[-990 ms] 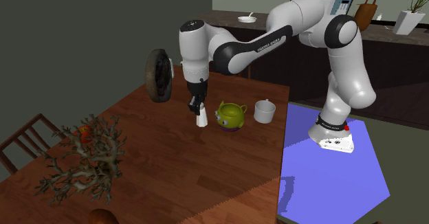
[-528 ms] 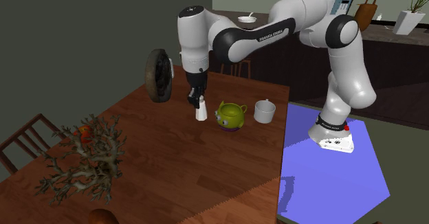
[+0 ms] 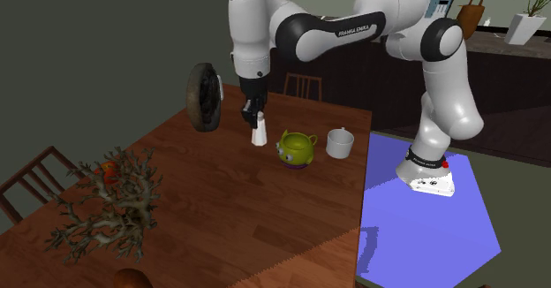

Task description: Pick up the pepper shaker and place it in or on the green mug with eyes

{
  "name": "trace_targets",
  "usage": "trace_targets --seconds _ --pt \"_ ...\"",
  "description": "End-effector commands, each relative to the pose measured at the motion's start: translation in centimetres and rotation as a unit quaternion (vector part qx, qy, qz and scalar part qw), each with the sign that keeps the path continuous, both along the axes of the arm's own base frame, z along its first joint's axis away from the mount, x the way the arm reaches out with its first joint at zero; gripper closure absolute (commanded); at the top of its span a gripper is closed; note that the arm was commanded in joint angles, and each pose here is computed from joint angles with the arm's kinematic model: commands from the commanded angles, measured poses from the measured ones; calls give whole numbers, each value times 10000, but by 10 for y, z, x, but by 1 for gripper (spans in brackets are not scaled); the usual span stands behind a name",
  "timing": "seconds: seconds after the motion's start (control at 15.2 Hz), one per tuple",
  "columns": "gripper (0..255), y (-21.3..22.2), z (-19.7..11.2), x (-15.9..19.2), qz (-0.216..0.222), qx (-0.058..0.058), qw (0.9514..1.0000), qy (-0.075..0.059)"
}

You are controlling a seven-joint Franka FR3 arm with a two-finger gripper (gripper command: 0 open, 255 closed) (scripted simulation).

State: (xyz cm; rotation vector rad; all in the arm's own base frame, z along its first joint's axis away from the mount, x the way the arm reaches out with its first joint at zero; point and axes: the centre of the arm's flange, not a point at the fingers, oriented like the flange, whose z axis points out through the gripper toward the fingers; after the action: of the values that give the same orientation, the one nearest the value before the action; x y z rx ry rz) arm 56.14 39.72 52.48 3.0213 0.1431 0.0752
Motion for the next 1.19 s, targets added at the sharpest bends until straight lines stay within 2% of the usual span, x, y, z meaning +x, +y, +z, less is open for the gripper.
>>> trace_targets --seconds 0.0,0.79,1.12 --pt "255 -16 6 -10 0 0 10000 -2" --pt "255 -148 32 -90 0 0 10000 -2" --pt "255 -148 6 -90 0 0 10000 -2"
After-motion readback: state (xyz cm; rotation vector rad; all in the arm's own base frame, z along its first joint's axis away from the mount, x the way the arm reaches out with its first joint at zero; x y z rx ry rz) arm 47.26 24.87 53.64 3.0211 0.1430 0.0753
